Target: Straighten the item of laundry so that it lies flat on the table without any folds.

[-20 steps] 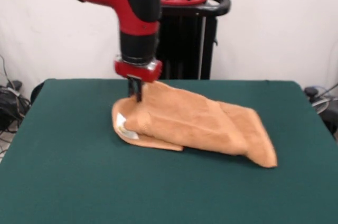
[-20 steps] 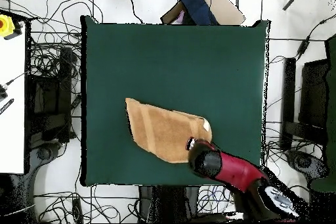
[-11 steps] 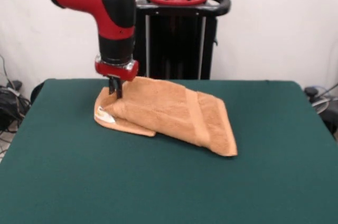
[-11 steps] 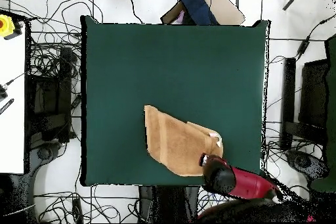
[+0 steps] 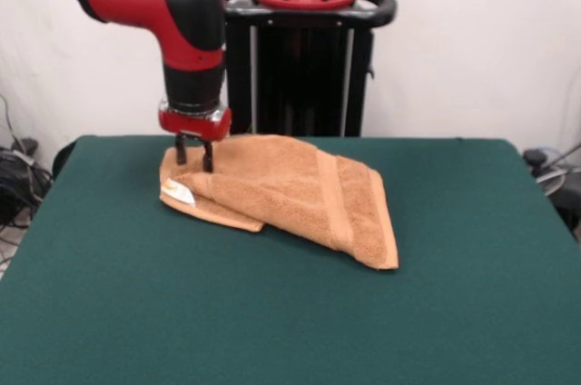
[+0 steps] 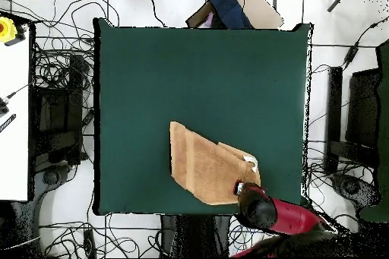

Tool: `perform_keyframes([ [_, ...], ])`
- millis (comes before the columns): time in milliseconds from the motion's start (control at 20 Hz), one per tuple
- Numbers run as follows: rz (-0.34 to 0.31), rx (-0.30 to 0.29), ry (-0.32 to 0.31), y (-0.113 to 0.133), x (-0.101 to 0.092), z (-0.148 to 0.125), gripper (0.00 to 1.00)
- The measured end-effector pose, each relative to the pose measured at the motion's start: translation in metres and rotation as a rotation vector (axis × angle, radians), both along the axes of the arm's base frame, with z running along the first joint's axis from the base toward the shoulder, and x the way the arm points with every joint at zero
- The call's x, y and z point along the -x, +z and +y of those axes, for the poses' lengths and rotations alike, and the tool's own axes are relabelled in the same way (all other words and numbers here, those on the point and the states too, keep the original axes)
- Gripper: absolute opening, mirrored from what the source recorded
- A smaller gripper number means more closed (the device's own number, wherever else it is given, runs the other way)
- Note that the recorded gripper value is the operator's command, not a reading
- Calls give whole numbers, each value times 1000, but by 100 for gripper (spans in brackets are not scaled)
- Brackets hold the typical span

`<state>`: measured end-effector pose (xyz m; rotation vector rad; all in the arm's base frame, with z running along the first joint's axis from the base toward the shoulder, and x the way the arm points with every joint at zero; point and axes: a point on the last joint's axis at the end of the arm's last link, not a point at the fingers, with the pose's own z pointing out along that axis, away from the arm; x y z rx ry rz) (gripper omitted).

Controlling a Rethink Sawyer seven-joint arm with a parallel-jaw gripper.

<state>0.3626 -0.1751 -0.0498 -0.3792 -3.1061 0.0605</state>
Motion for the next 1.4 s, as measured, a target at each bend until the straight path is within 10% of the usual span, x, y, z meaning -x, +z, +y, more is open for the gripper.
perform_keyframes([
  [700,236,-32,-174,117,-48,5,100],
  [1400,-111,-3,-44,44,-109,96,100],
])
